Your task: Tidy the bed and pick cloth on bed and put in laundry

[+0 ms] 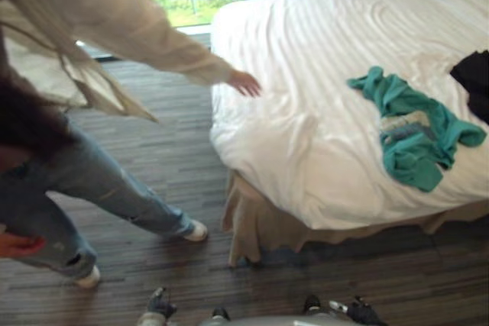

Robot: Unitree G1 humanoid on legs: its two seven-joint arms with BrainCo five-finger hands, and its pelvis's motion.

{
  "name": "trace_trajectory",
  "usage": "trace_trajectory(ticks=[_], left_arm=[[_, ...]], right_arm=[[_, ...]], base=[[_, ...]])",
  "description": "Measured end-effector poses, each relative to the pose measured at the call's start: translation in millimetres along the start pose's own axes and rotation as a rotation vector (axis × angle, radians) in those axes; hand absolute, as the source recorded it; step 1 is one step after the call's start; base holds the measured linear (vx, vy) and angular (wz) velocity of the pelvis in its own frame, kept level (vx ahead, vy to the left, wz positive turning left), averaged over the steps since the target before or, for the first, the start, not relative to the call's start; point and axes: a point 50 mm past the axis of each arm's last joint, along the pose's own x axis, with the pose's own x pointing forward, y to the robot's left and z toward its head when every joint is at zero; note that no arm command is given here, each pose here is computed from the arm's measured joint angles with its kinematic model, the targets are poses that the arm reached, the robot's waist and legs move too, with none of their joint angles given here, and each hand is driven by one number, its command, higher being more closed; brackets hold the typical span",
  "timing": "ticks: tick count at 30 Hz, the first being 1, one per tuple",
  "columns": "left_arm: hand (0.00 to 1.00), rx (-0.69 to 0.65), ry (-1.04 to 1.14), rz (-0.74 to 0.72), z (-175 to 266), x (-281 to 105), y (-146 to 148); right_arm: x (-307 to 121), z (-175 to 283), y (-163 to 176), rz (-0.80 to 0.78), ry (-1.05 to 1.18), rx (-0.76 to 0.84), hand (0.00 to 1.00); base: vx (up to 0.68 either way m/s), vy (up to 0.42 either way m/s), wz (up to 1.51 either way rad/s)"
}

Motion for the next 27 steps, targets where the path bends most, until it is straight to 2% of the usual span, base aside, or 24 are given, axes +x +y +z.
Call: trace_trajectory(ticks=[4, 6, 9, 13, 20, 23, 27], left_arm=[[0.0, -0.032, -0.165, 0.124, 51.1, 9.9, 37.0], [0.0, -0.016, -0.327, 0.204, 98.4, 8.7, 57.9], [0.0, 0.053, -0.563, 0.248, 164.2, -4.8, 63.9], [0.0, 0.154, -0.757, 0.277, 221.3, -21.0, 55.6], [0.0, 0.424, -1.035, 0.251, 300.0, -56.4, 15.9], [0.0, 0.537, -1.123, 0.253, 327.0, -71.0, -0.2], [0.0, 0.609, -1.145, 0.288, 356.0, -79.3, -1.5]], right_arm=[[-0.1, 0.0, 1.4, 0.003, -0.001, 0.0, 0.0], [-0.4, -0.9, 2.2, 0.004, 0.0, 0.002, 0.0], [-1.0, -2.4, 1.7, 0.003, 0.0, 0.006, 0.0], [-1.4, -0.9, 2.8, 0.004, -0.017, 0.024, 0.0], [-3.7, -8.1, 0.2, -0.009, -0.004, 0.071, 0.0], [-4.7, -11.6, -3.2, -0.021, 0.003, 0.084, 0.0], [-4.8, -8.4, -6.9, -0.032, -0.014, 0.09, 0.0]], base=[[0.0, 0.0, 0.0], [0.0, 0.0, 0.0], [0.0, 0.0, 0.0], [0.0, 0.0, -0.03], [-0.03, 0.001, -0.26], [-0.06, -0.014, -0.22], [-0.08, -0.029, -0.33]])
